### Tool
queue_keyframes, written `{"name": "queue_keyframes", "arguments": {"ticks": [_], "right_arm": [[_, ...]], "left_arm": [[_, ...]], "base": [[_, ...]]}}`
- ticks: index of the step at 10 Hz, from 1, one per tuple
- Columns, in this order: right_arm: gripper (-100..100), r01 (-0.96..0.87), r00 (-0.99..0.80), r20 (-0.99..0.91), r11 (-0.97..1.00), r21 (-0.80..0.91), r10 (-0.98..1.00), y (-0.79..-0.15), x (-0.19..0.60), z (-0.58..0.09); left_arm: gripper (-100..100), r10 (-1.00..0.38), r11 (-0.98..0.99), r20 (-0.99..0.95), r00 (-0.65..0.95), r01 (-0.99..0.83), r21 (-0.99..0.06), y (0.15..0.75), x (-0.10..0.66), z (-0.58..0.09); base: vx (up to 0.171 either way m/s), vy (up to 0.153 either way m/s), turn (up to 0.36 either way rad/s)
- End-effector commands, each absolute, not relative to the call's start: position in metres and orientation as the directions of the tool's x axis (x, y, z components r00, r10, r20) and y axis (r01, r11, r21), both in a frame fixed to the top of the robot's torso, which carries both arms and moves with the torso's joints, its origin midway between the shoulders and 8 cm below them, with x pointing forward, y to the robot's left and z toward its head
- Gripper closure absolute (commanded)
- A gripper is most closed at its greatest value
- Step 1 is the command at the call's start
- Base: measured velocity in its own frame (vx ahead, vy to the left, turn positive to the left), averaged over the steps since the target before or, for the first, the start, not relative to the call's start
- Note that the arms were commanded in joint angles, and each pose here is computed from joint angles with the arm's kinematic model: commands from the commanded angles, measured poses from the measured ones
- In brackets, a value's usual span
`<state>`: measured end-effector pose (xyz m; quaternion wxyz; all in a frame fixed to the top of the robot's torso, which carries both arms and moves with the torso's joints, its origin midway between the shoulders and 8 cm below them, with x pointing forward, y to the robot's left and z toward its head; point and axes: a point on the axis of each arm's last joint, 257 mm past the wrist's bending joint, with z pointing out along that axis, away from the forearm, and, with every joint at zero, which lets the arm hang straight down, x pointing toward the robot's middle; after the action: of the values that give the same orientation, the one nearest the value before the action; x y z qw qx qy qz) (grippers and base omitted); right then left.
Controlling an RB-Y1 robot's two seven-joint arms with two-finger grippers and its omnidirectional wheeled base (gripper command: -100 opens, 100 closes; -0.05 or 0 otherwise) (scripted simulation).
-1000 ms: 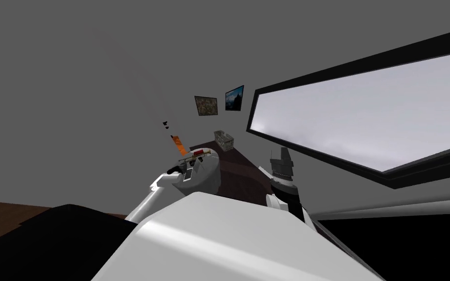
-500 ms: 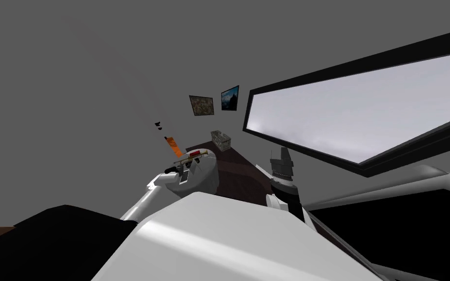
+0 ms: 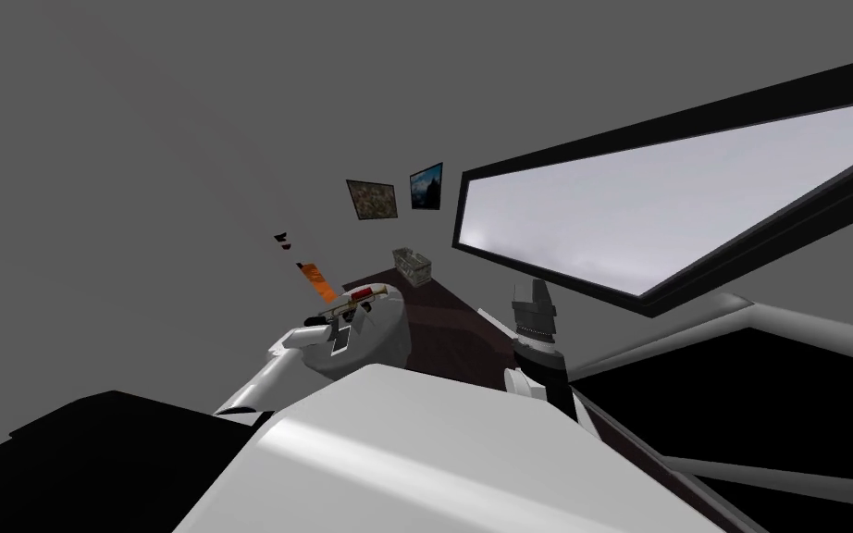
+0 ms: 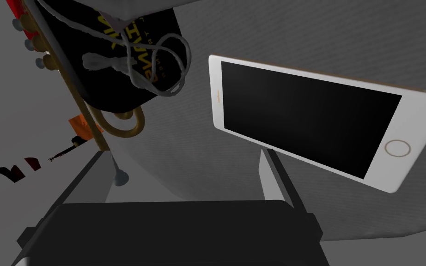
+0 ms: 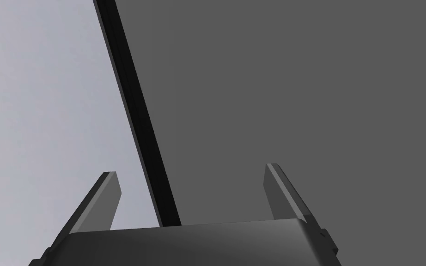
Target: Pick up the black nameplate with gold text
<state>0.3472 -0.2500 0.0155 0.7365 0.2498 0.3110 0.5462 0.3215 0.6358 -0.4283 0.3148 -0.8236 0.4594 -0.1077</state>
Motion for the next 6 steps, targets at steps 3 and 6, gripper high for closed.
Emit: {"name": "queue_keyframes", "arguments": {"ticks": [3,6], "right_arm": [[0,-0.649,0.210,-0.185,0.279,0.708,0.960,-0.250,0.347,0.015],[0,-0.649,0.210,-0.185,0.279,0.708,0.960,-0.250,0.347,0.015]], "left_arm": [[-100,-0.790,-0.443,-0.120,0.602,-0.695,-0.567,0.654,0.303,-0.433],[-100,-0.781,-0.458,-0.126,0.612,-0.698,-0.551,0.657,0.293,-0.439]], "base": [[0.001,-0.001,-0.049],[-0.002,-0.004,-0.076]]}}
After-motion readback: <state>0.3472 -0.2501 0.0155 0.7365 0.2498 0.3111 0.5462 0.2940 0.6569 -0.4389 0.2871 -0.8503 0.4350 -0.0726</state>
